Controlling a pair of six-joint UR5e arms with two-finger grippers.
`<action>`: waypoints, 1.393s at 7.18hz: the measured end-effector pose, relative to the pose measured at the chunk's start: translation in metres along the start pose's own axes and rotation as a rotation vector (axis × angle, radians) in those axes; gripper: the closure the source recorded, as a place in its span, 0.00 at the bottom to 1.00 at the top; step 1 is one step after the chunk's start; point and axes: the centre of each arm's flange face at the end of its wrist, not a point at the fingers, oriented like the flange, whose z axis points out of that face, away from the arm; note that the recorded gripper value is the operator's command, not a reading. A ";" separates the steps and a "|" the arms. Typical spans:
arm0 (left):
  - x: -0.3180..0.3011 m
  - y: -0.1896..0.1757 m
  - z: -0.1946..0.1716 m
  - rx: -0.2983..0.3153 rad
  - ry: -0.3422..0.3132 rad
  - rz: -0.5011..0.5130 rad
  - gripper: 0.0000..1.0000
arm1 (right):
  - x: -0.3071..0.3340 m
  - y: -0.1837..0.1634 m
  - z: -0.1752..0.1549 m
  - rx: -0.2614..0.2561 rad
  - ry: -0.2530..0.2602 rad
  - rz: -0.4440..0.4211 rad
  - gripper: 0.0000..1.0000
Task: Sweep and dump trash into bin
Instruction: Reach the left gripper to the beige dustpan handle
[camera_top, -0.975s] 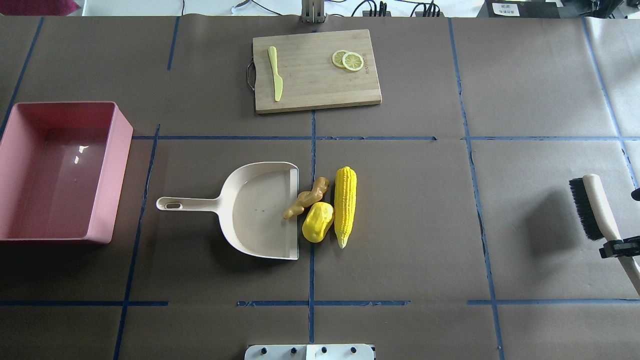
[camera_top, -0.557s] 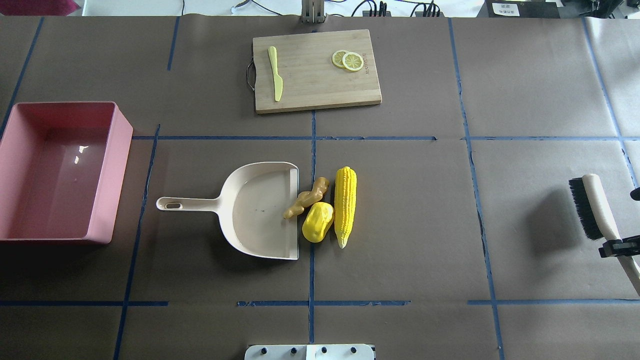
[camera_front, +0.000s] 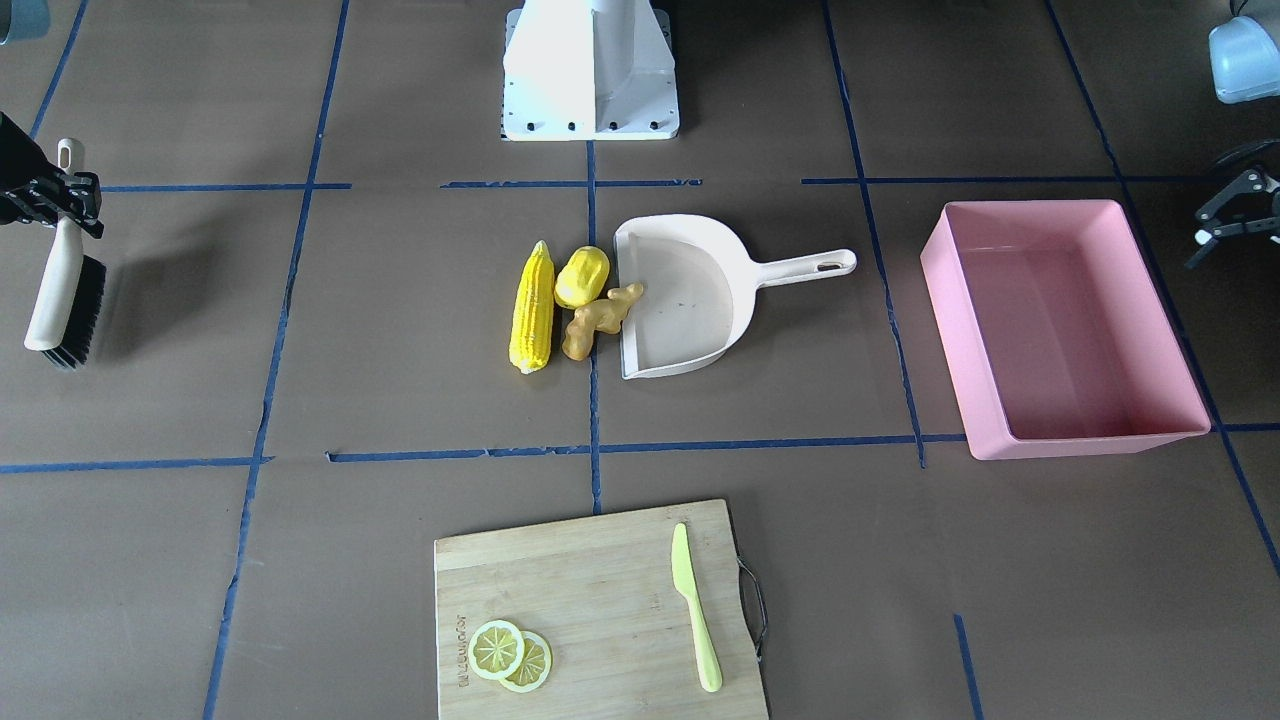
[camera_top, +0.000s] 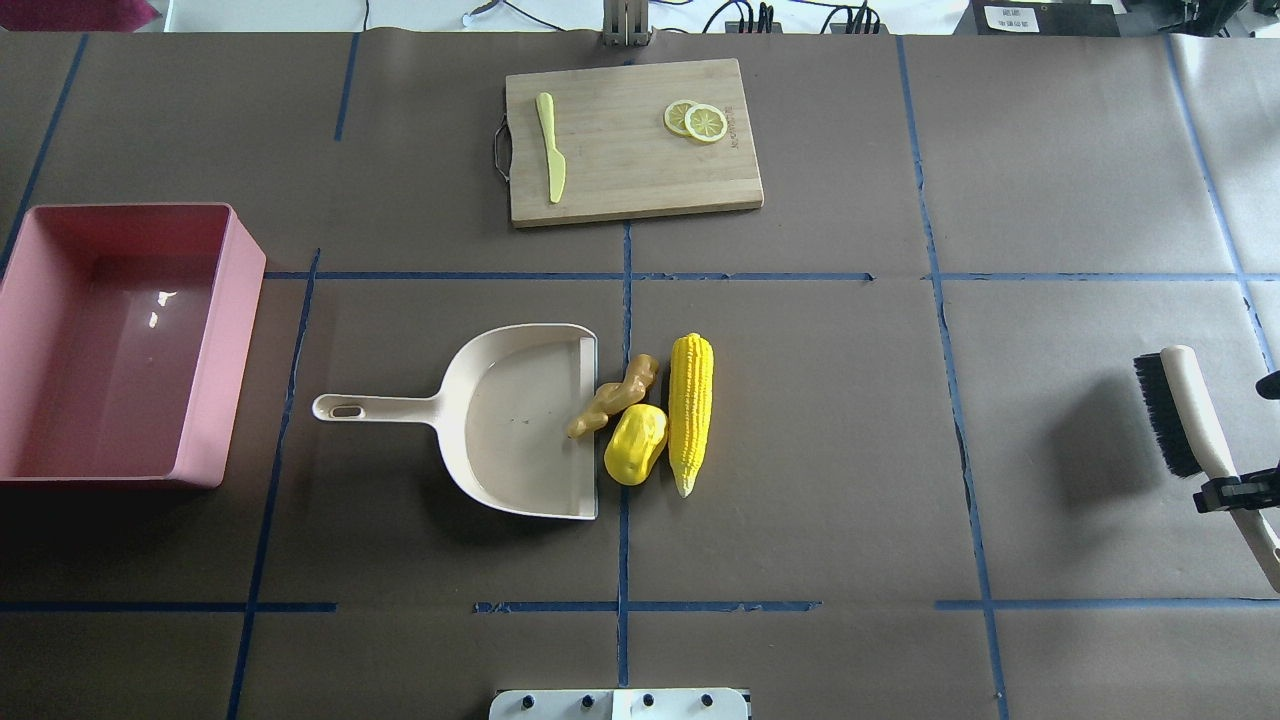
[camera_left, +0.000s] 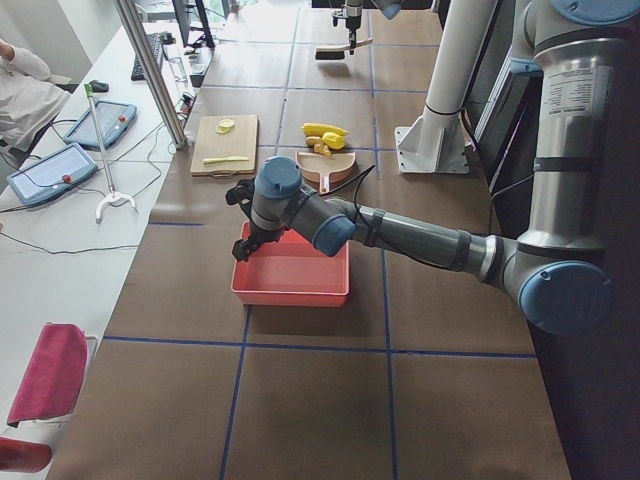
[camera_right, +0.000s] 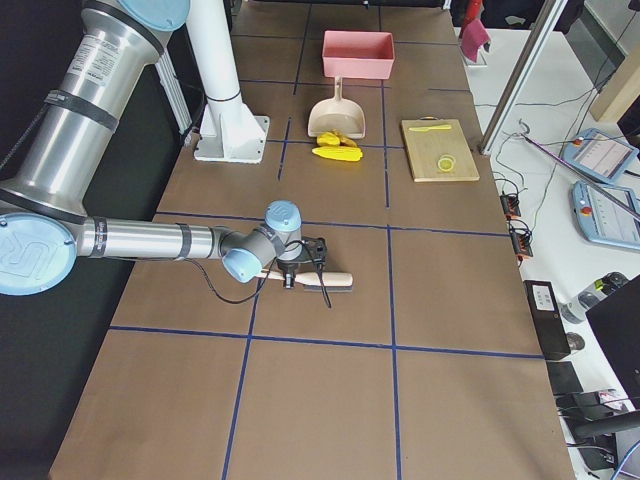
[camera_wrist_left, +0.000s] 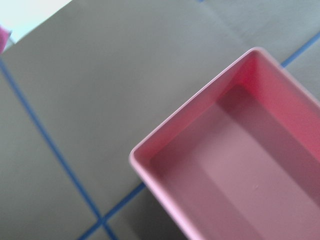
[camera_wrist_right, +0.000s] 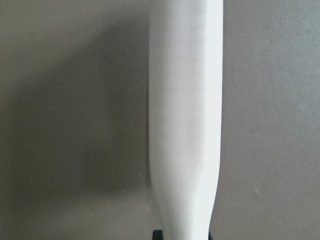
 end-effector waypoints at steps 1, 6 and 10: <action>0.024 -0.033 0.015 0.023 0.037 0.054 0.00 | -0.002 -0.002 0.000 0.006 0.000 -0.003 1.00; 0.185 -0.144 0.087 0.088 0.305 0.277 0.00 | -0.004 -0.005 -0.003 0.029 0.002 -0.008 1.00; 0.279 -0.183 0.123 0.136 0.425 0.464 0.00 | -0.005 -0.005 -0.003 0.028 -0.001 -0.011 1.00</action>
